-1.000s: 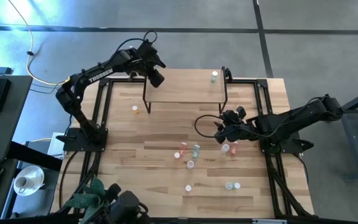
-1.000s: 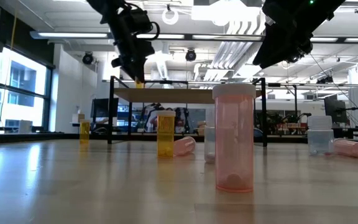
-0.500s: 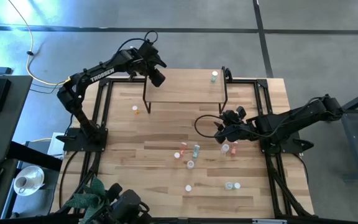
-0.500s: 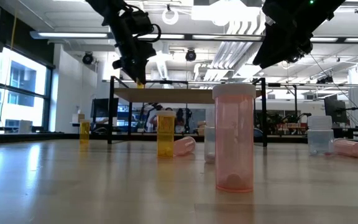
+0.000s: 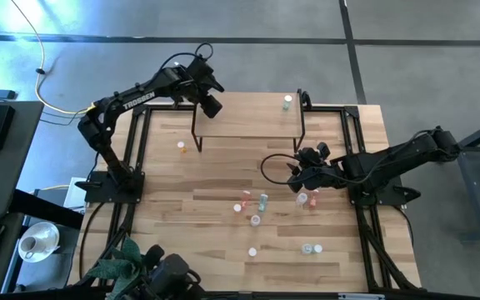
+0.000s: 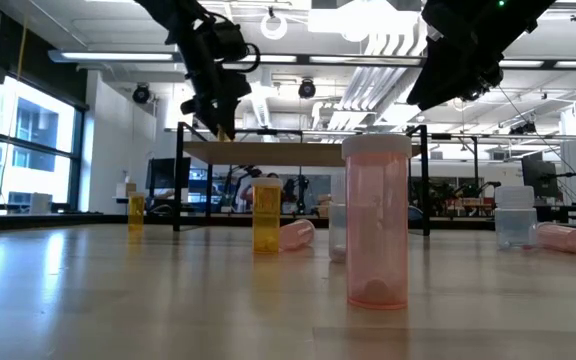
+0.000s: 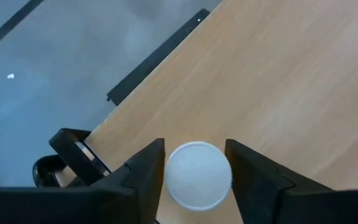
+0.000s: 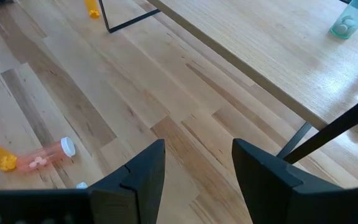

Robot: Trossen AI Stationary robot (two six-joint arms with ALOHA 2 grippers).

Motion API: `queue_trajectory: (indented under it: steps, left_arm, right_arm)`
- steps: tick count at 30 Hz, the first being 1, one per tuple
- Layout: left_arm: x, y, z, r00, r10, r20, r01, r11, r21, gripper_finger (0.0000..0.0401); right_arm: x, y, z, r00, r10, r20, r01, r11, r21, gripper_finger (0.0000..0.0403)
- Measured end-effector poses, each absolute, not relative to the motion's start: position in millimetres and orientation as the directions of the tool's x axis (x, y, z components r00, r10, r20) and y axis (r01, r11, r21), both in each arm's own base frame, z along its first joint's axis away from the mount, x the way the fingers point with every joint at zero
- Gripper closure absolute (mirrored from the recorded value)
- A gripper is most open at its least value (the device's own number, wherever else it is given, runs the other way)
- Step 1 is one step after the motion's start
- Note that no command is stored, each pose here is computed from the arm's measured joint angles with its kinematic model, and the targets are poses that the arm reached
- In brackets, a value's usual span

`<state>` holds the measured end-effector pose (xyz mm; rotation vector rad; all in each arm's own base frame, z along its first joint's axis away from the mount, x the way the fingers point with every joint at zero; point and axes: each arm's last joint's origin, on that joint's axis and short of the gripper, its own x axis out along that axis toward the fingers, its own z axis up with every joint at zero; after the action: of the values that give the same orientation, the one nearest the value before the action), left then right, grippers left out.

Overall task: Pick and place medicine bottles onto shelf by color
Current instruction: Put the bottom orange pill bottle on the shelf, then put the left white pill bottle on the shelf

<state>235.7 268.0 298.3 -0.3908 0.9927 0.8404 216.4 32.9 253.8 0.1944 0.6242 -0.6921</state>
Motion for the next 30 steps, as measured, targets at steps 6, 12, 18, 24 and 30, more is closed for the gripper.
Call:
queue_trajectory:
  steps: [6,12,18,24,30]
  left_arm:
    - [238,270,306,0.301,0.467,-0.831,-0.773,0.63,0.074,0.02]
    - [239,270,334,0.365,0.472,-0.803,-0.76,0.649,0.036,0.0185]
    - [239,256,365,0.396,0.474,-0.786,-0.735,0.677,0.038,0.0189]
    - [235,220,397,0.477,0.494,-0.727,-0.678,0.733,0.054,0.0194]
    - [235,175,408,0.582,0.446,-0.68,-0.576,0.816,0.042,0.0195]
  right_arm:
    - [216,33,254,0.597,-0.536,-0.597,0.648,0.761,-0.034,0.0225]
    - [216,33,254,0.597,-0.536,-0.597,0.646,0.762,-0.037,0.0225]
    - [216,33,254,0.597,-0.536,-0.597,0.639,0.768,-0.049,0.0225]
    - [216,33,254,0.599,-0.529,-0.601,0.632,0.774,-0.052,0.0225]
    - [217,35,253,0.611,-0.478,-0.632,0.602,0.798,-0.022,0.0225]
